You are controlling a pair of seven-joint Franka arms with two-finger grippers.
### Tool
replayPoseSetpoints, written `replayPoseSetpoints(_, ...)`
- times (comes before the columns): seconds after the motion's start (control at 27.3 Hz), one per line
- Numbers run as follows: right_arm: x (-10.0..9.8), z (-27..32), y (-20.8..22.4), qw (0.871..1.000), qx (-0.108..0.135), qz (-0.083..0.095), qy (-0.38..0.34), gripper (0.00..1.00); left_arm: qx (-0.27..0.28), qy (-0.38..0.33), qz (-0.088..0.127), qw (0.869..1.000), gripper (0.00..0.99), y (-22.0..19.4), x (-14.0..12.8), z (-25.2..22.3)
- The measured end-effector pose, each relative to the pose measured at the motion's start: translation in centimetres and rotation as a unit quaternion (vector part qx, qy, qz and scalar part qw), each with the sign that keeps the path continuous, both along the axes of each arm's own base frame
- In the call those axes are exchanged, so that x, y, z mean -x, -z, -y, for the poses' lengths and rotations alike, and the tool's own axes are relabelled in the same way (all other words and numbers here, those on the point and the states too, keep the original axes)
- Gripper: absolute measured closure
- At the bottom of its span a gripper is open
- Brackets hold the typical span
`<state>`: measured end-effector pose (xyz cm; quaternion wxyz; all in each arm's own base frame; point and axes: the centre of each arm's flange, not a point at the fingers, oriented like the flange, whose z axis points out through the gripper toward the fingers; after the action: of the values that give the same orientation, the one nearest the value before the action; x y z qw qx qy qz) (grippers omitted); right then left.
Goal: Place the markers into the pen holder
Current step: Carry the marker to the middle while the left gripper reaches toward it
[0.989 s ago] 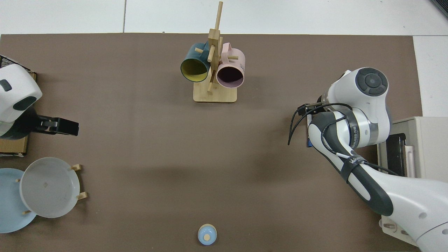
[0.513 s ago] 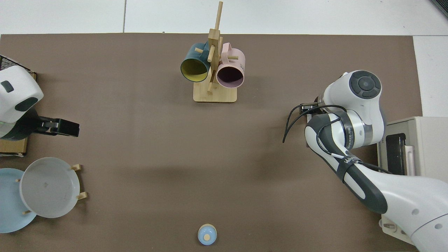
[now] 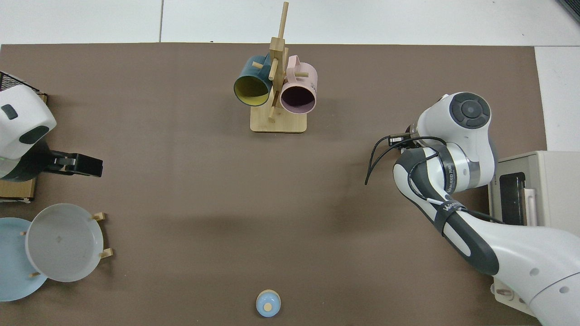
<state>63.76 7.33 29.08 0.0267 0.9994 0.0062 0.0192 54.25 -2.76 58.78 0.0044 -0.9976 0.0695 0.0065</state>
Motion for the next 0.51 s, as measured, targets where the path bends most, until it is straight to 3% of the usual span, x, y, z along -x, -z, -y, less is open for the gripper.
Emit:
replayPoseSetpoints(0.29,0.0,-0.1,-0.1,1.000,0.011,0.000,-0.010,0.83,0.000,0.000,0.000,1.000,0.000,0.0,0.0,0.0)
replayPoseSetpoints(0.51,-0.4,-0.1,-1.9,1.000,0.017,-0.012,-0.004,0.83,0.000,0.004,0.006,1.000,0.000,-0.4,0.0,0.4)
